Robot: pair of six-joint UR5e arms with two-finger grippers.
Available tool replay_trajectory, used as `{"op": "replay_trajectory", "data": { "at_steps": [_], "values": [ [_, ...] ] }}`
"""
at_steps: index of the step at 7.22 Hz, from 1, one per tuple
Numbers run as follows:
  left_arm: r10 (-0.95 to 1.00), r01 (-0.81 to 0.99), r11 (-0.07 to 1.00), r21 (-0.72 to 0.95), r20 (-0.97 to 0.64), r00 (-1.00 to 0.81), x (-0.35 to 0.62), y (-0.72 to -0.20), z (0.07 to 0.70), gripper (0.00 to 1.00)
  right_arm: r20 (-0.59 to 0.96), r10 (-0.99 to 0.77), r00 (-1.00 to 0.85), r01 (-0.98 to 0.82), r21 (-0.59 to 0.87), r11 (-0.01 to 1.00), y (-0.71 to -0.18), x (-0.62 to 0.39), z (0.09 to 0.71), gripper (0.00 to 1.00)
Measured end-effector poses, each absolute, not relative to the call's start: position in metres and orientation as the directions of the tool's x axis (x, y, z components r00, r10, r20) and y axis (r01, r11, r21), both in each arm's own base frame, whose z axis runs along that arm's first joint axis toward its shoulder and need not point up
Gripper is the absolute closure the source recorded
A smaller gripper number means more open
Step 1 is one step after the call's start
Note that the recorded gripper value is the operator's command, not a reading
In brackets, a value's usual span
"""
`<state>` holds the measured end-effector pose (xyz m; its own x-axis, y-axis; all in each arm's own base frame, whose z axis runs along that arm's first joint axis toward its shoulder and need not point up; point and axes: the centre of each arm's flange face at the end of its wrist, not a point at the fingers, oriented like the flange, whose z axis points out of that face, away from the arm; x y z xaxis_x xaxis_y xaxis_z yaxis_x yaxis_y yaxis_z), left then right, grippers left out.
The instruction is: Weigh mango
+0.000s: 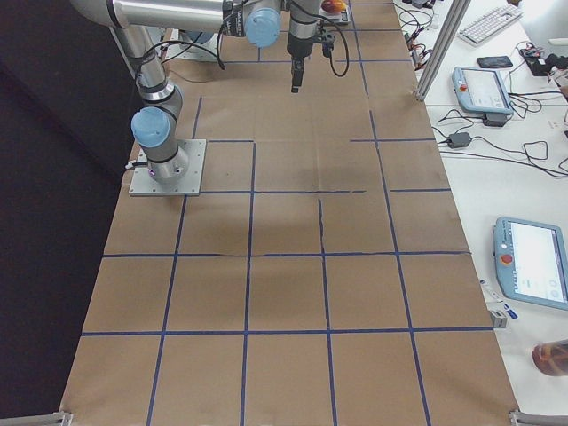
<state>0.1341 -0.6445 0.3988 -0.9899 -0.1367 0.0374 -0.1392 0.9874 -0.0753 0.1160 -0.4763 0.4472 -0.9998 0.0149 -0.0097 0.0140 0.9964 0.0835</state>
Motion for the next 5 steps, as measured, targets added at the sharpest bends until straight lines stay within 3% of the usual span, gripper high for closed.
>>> {"op": "replay_trajectory", "data": {
  "at_steps": [5],
  "values": [
    [-0.186,-0.186,0.982,-0.008,0.058,-0.981,-0.124,-0.576,0.474,0.00,-0.010,0.015,-1.000,0.014,0.083,0.996,-0.476,0.116,0.447,0.00]
  ]
}}
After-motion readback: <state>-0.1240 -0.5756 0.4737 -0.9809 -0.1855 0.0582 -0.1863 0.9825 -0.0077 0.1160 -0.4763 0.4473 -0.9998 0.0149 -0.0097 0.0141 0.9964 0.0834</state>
